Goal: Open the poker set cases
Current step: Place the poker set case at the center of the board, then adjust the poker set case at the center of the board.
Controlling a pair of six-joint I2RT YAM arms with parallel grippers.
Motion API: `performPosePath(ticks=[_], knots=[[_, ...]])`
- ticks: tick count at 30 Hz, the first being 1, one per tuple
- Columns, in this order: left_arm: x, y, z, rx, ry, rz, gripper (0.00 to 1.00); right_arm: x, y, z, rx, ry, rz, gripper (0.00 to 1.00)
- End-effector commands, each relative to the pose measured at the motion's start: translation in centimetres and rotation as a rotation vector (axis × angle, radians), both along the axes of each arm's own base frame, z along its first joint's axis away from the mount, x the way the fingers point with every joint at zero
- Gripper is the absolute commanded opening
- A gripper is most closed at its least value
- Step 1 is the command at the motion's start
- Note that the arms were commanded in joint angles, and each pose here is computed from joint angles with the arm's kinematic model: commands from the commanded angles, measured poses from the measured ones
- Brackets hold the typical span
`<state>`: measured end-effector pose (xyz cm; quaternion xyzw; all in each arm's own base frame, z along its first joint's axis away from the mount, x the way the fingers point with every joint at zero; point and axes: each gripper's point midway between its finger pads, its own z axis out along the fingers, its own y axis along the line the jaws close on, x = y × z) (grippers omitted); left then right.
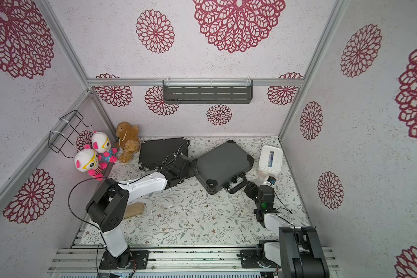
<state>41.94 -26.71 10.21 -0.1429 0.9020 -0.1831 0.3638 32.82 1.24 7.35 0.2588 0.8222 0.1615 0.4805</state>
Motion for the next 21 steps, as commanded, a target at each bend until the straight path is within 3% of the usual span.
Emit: performPosePath(ticks=[1,9,15,16,21], knots=[[0.9,-2.7,3.2,-0.213,-0.056,-0.016,1.0,1.1,0.7,1.4,-0.002,-0.05,0.036,0.8],[1.6,-5.3,2.6,-0.337,-0.052,-0.062,0.97,1.3,1.3,1.3,0.023,-0.052,0.061,0.79],[2.4,-6.6,1.7,-0.362,-0.025,-0.077,0.95,1.4,1.5,1.3,0.034,-0.056,0.069,0.79],[2.6,-6.9,0.1,-0.349,0.001,-0.076,0.94,1.4,1.6,1.3,0.036,-0.057,0.073,0.79],[4.2,-8.4,0.0,-0.369,0.002,-0.086,0.93,1.4,2.0,1.4,0.044,-0.06,0.087,0.79]])
